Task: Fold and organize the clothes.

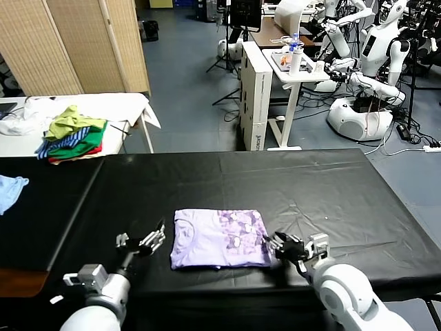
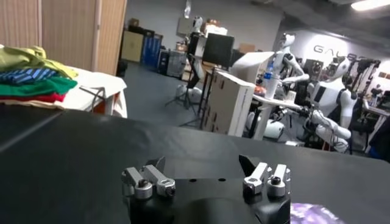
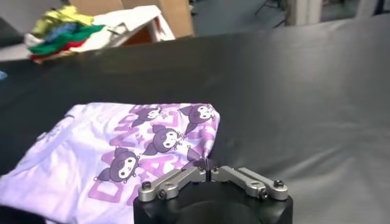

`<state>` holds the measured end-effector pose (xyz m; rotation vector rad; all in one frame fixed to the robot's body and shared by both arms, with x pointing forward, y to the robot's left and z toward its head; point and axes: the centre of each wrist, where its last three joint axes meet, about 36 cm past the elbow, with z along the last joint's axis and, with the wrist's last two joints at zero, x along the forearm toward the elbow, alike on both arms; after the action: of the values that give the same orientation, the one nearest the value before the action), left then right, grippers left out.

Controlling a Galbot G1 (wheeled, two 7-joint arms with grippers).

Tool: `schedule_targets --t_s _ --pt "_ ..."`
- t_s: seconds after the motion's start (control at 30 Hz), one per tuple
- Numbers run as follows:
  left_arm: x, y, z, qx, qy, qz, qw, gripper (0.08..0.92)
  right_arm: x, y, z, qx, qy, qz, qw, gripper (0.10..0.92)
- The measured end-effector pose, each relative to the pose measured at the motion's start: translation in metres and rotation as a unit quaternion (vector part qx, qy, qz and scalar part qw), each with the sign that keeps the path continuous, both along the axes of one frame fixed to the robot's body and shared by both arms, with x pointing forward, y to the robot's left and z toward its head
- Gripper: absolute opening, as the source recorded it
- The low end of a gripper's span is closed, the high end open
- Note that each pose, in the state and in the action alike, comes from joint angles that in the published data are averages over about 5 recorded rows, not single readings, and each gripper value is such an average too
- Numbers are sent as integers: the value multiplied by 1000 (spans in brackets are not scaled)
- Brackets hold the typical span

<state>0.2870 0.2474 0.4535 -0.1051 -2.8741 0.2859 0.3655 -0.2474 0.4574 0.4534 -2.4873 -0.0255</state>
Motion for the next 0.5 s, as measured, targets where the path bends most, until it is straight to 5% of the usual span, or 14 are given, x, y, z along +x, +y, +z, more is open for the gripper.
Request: schedule_targets --t_s 0.17,0.3,0.5 --pt "-3 5 -4 19 -12 -3 1000 907 -13 -7 12 1 -42 6 999 865" --pt "-7 10 -10 44 -23 -2 999 907 -25 -13 18 -1 -70 -3 998 903" --pt "-17 13 -6 53 -8 -3 999 907 -44 -22 17 -11 -117 -22 993 907"
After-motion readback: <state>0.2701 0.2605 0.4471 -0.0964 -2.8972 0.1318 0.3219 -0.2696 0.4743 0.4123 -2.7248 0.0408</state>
